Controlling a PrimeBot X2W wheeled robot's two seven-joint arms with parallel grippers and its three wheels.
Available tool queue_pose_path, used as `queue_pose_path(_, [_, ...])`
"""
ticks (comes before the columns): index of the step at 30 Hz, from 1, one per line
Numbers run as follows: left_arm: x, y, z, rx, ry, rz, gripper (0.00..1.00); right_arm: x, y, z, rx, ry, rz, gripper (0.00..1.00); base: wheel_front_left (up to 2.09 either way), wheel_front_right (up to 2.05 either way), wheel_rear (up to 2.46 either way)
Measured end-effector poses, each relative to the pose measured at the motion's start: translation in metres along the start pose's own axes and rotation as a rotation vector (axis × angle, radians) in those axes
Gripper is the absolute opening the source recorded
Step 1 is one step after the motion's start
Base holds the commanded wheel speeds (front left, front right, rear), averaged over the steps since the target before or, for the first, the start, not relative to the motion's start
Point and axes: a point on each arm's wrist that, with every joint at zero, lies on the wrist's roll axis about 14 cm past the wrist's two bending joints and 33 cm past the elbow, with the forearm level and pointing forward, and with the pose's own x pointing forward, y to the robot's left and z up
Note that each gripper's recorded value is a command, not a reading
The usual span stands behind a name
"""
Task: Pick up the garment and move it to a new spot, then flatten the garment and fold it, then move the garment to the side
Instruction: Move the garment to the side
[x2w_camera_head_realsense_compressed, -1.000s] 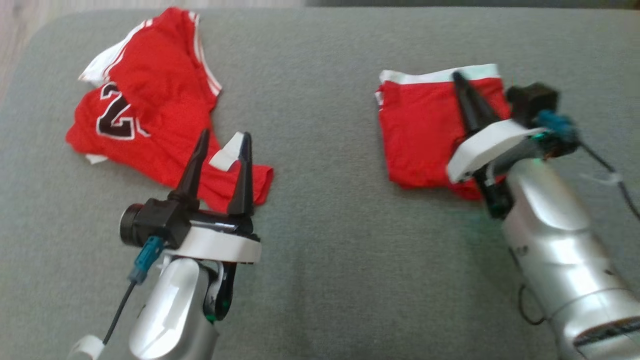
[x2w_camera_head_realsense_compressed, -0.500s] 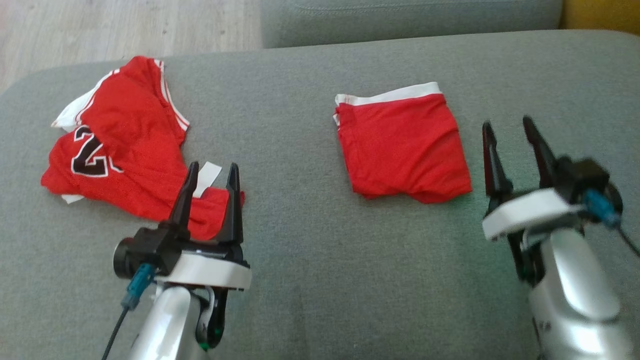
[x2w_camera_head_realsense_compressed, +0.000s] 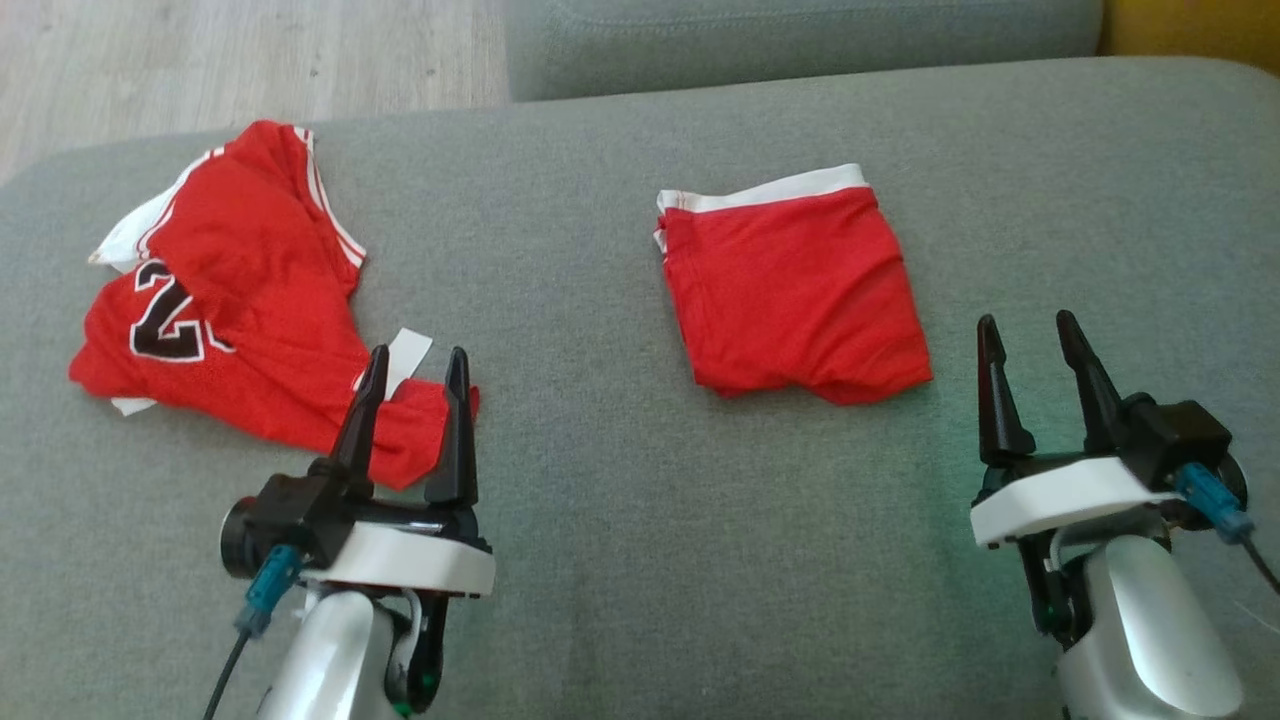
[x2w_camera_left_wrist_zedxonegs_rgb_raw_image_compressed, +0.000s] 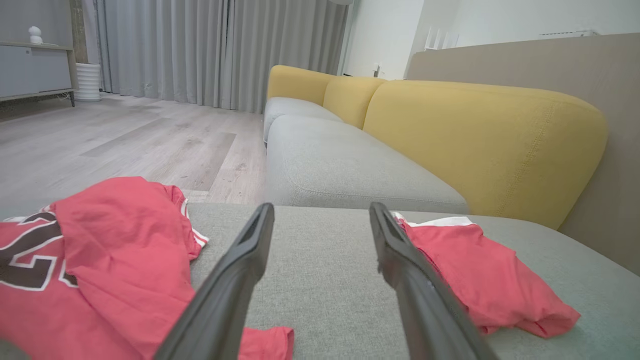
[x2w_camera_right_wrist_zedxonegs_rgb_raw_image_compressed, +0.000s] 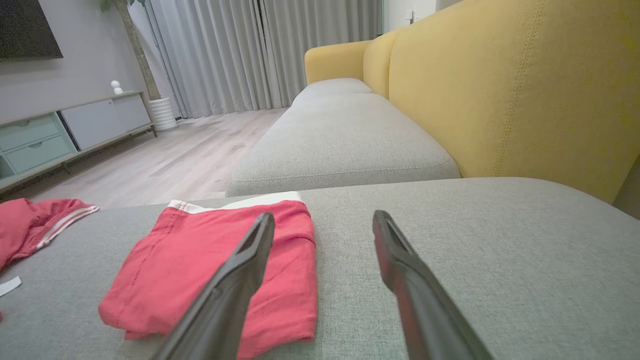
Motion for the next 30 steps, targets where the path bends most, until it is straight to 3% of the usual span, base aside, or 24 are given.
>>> queue_pose_path(11, [0.016, 0.006, -0.014, 0.002, 0.034, -0.007, 1.00, 0.058, 0.004, -0.029, -0.033, 0.187, 0.021, 1.00, 0.00, 0.00, 0.00])
queue_pose_path(24, [0.022, 0.027, -0.028, 0.010, 0.073, 0.035, 1.00, 0.104, 0.033, -0.104, 0.027, 0.485, 0.072, 0.98, 0.00, 0.00, 0.00])
queue_pose_path(26, [0.022, 0.030, -0.029, 0.014, 0.078, 0.043, 1.00, 0.111, 0.036, -0.104, 0.006, 0.484, 0.084, 0.02, 0.00, 0.00, 0.00])
queue_pose_path(30, [0.023, 0.028, -0.029, 0.015, 0.078, 0.037, 1.00, 0.113, 0.039, -0.103, -0.036, 0.472, 0.104, 0.00, 0.00, 0.00, 0.00])
